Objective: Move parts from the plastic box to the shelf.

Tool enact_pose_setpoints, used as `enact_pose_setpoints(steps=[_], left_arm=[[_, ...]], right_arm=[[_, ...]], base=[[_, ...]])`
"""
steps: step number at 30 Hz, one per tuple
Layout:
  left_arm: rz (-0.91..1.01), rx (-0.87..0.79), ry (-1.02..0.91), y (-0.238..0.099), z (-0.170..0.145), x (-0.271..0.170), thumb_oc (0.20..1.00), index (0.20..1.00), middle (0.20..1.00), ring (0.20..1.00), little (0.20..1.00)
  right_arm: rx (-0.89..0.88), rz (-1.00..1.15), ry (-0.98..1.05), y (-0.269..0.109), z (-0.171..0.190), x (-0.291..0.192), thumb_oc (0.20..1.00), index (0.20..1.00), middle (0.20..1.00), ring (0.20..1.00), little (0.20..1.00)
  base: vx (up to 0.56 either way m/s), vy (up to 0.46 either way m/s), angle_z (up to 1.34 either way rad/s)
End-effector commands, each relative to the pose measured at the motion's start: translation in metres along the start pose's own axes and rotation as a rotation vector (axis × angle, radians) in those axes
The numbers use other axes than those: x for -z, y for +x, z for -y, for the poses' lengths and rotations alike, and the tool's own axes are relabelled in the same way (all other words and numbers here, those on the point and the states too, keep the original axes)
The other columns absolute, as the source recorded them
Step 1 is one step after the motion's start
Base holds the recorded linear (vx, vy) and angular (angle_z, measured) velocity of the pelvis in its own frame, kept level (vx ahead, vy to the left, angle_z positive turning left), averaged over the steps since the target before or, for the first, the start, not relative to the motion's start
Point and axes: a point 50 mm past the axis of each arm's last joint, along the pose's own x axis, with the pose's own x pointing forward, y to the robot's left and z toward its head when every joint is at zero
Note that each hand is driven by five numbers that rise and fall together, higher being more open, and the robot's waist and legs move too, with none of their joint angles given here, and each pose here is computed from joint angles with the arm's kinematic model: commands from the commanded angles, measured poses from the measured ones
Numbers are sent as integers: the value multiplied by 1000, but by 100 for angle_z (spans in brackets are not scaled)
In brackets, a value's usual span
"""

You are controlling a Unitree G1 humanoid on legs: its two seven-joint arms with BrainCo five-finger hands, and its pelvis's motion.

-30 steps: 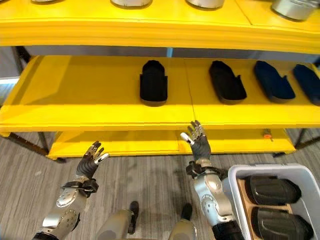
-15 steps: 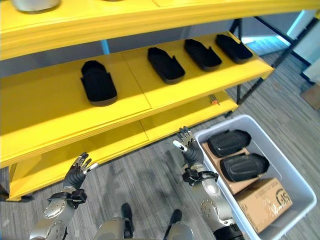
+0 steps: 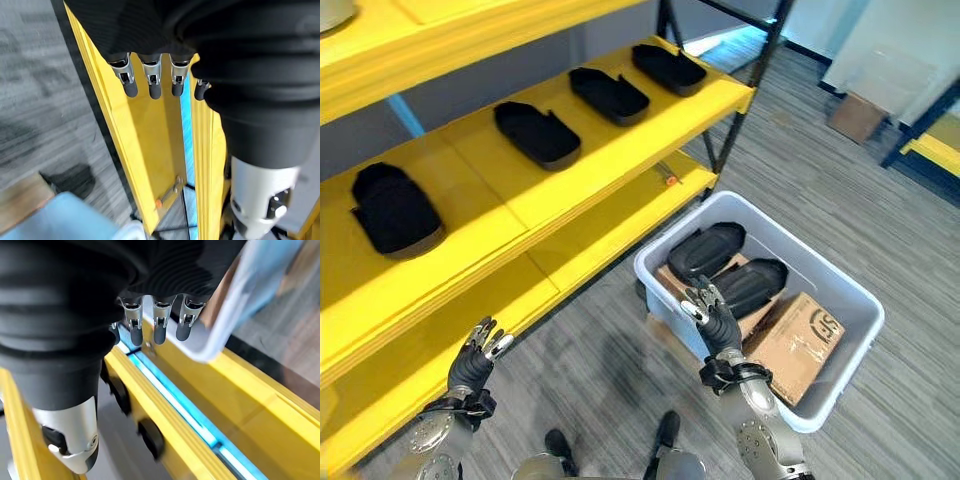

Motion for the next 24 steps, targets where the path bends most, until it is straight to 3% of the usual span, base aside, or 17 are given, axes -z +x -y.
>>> enact_pose_setpoints(steps=[1, 9, 15, 24], left_arm=[[64, 51, 26, 2, 5, -13, 1000, 1000, 1000, 1000, 1000], [85, 75, 31, 10, 13, -16, 1000, 1000, 1000, 1000, 1000], [98, 24, -14, 1, 2, -15, 1000, 1000, 1000, 1000, 1000], [161, -26, -59, 0, -5, -26, 1000, 1000, 1000, 1000, 1000]], right_arm=[[-26, 149, 24, -1, -2, -29, 1000, 1000, 1000, 1000, 1000], [91, 144, 5, -19, 24, -24, 1000, 1000, 1000, 1000, 1000], [91, 95, -22, -23, 30, -17, 1000, 1000, 1000, 1000, 1000], [59, 85, -41, -19, 24, -12, 1000, 1000, 1000, 1000, 1000]], base=[[12, -144, -17], [39, -211, -18], [109, -97, -73], [301, 207, -90]])
